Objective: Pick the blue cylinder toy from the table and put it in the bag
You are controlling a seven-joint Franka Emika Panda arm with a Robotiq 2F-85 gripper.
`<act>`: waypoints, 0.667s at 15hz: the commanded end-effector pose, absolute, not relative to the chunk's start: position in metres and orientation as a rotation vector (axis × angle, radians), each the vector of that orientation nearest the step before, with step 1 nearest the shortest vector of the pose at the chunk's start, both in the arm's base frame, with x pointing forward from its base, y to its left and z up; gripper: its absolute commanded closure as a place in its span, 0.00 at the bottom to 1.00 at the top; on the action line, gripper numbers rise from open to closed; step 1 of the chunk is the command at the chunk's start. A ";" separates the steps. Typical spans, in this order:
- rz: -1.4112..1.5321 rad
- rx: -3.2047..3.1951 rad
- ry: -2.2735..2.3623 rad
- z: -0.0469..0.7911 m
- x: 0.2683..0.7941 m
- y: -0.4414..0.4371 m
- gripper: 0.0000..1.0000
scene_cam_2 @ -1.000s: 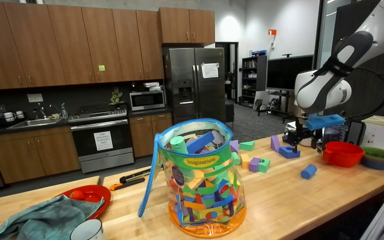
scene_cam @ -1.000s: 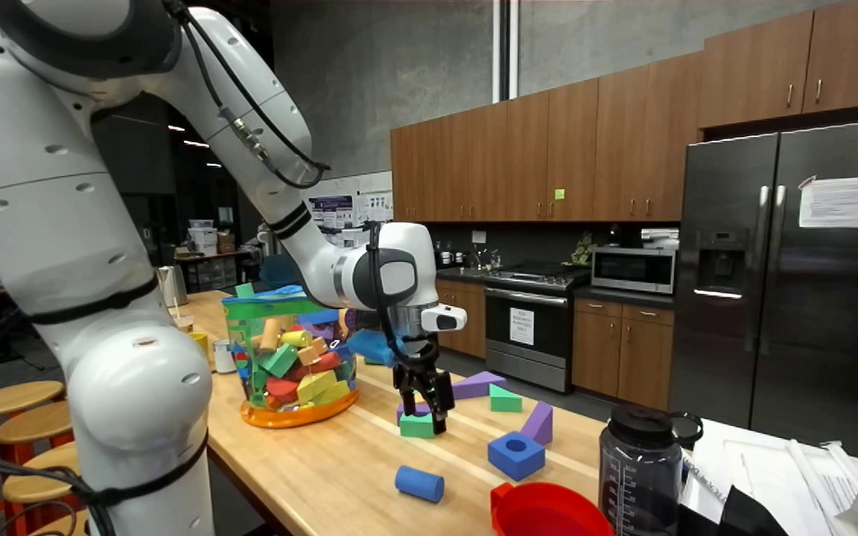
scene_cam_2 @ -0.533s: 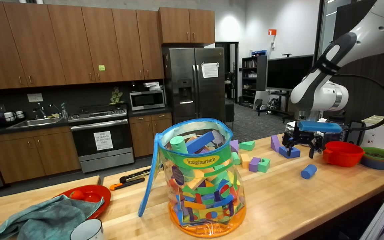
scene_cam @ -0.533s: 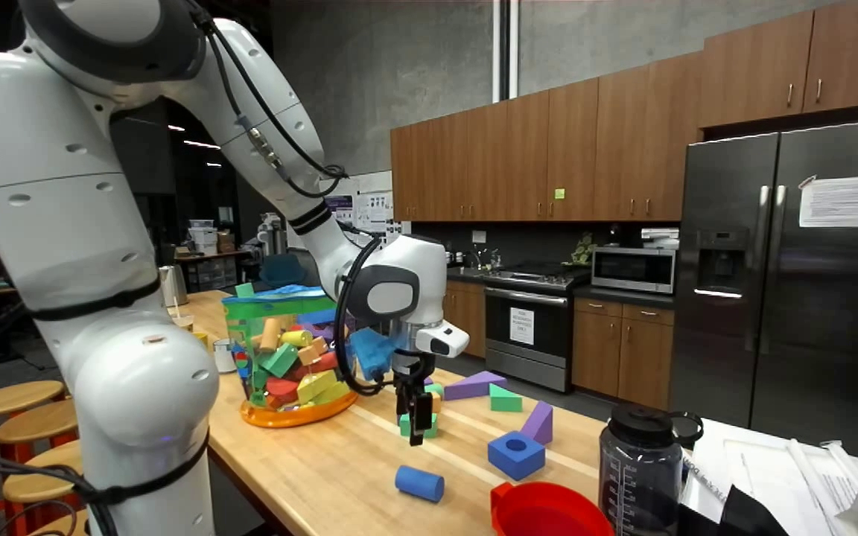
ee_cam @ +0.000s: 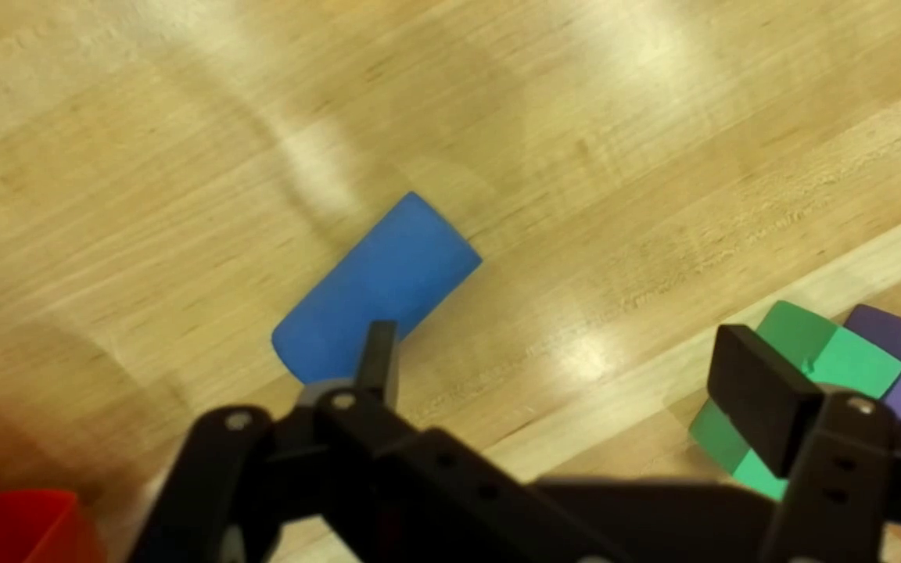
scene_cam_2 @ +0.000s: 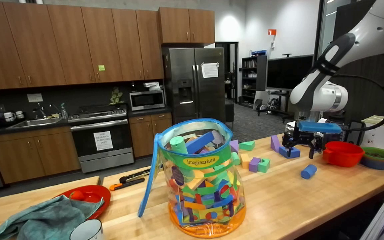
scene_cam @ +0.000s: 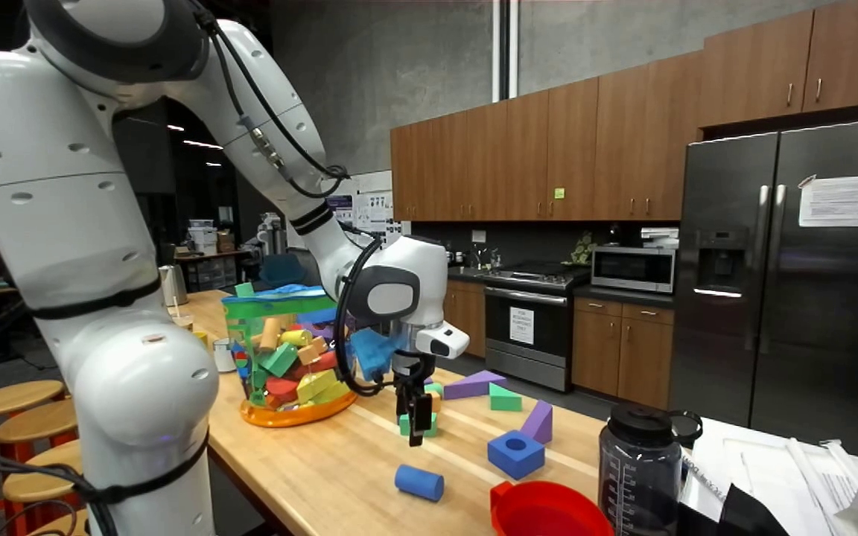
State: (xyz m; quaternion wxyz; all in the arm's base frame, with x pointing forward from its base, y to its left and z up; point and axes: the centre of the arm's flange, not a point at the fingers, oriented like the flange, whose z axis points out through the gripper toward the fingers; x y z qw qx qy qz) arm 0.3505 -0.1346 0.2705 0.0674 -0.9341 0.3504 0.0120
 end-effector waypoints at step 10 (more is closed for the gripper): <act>0.028 -2.559 1.359 0.257 0.339 -0.160 0.00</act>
